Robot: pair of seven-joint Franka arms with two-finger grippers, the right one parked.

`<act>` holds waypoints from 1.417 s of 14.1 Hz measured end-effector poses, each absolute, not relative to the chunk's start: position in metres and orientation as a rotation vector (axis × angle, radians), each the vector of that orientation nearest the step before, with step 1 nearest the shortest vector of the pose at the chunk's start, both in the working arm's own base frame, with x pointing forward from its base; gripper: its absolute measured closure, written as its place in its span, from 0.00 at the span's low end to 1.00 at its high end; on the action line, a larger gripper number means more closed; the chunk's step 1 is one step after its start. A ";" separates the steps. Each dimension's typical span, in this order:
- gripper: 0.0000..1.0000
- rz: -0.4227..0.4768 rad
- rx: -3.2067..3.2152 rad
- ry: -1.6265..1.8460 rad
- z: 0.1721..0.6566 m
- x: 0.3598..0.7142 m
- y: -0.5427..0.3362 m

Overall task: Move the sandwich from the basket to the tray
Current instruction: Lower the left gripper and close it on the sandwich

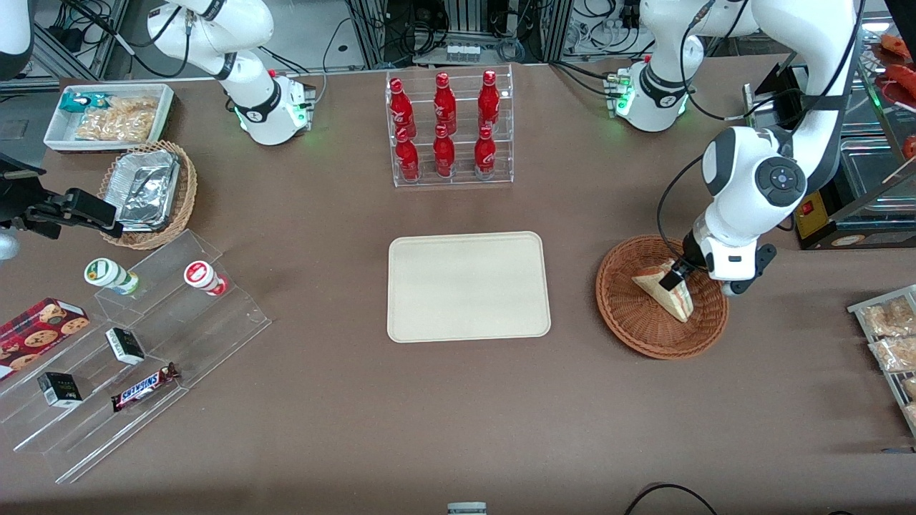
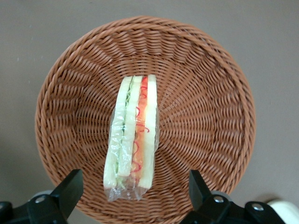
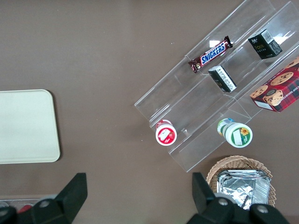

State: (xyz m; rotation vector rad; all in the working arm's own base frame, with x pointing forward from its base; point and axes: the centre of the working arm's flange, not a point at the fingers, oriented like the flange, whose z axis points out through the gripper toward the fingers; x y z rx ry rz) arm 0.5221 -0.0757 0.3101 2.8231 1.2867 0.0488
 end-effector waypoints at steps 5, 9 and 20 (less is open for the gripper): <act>0.00 0.055 2.700 1.517 0.281 0.512 -0.074; 0.00 0.042 2.693 1.545 0.260 0.513 -0.073; 0.75 0.042 2.759 1.429 0.247 0.517 -0.078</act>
